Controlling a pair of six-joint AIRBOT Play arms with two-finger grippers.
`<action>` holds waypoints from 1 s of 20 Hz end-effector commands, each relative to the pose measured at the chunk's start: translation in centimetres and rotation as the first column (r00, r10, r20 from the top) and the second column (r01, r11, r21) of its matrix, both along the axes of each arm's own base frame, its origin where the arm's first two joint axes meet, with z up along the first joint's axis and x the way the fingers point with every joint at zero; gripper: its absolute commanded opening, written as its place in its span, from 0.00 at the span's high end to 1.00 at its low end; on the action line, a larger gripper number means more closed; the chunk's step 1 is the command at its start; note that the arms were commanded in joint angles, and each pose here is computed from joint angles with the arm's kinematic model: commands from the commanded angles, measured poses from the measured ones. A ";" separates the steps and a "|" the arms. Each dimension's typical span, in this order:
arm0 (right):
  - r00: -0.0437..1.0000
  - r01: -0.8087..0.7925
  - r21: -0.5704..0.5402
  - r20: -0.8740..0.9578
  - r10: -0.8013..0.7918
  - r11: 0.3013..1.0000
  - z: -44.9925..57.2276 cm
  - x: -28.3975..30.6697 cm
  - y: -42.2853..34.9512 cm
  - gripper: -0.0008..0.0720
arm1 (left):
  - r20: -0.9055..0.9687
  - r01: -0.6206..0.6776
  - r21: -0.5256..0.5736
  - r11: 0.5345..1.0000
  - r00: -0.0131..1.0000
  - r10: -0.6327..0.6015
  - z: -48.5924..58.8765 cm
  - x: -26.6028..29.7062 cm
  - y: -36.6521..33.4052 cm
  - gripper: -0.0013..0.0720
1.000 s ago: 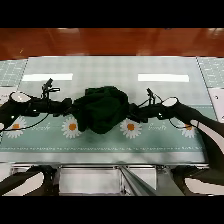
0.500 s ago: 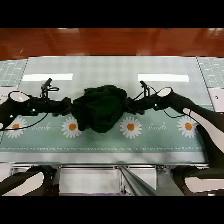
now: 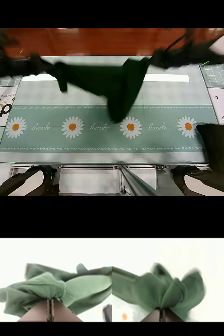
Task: Fold the shirts.
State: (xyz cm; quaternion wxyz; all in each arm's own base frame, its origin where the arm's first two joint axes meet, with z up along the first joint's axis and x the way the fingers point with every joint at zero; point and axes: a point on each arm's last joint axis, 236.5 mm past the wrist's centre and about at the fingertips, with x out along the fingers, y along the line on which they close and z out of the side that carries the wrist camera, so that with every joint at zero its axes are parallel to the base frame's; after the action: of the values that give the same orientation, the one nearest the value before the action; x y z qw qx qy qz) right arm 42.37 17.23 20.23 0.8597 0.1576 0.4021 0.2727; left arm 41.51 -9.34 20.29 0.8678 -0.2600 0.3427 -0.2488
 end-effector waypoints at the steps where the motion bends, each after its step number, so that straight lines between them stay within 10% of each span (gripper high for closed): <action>1: 0.972 0.023 -0.122 0.233 0.006 0.992 12.4 -4.4 -3.2 0.96 | 0.344 -0.027 0.040 0.999 0.939 0.012 15.5 -0.9 0.1 0.96; 9: 0.816 0.225 -0.207 0.574 -0.068 0.952 25.2 -19.4 -8.8 0.96 | 0.712 -0.210 0.193 0.958 0.702 0.011 30.9 -14.4 0.7 0.96; 14: 0.824 0.282 -0.216 0.553 -0.121 0.935 24.4 -23.9 -10.6 0.96 | 0.585 -0.111 0.338 0.935 0.803 -0.116 25.6 -19.8 -1.7 0.96; 20: 0.943 0.224 -0.297 0.306 -0.130 0.928 15.3 -20.3 -10.5 0.96 | 0.224 0.036 0.235 0.971 0.971 -0.090 10.1 -17.9 -1.6 0.96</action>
State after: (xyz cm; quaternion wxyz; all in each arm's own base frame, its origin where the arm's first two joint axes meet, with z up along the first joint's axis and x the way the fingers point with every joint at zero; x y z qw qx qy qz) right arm 20.68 6.94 39.83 0.9590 -0.0008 0.2392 0.1518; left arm 23.52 -10.72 37.92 0.9454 -0.0718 0.1864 -0.2576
